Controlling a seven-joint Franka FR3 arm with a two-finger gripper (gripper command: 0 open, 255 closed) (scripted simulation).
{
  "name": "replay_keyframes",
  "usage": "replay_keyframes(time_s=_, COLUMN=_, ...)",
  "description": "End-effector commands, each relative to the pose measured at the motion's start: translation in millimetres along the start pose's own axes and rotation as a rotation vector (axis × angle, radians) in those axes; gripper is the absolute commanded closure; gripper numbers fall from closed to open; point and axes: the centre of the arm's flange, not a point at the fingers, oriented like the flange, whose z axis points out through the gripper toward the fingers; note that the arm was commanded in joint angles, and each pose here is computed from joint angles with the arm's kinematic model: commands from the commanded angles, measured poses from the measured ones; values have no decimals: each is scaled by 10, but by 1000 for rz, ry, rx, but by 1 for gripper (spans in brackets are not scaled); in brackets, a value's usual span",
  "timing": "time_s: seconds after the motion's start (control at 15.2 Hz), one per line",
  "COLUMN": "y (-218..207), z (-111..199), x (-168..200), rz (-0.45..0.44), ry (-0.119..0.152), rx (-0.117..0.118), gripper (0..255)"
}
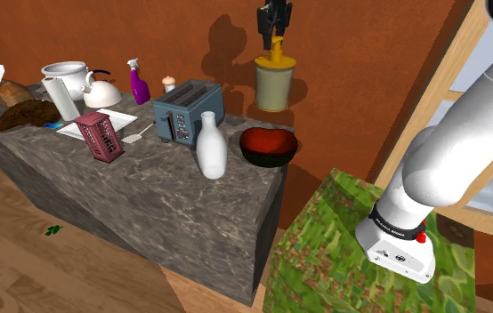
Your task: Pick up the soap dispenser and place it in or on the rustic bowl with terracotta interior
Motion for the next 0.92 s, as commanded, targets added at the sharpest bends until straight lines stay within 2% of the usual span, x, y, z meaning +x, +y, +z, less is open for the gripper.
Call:
replay_keyframes(time_s=0.0, y=-19, z=54, x=-84, rz=1, ry=0, rx=-1, gripper=255)
replay_keyframes(time_s=0.86, y=-51, z=740, x=-84, rz=1, ry=0, rx=-1, gripper=255)
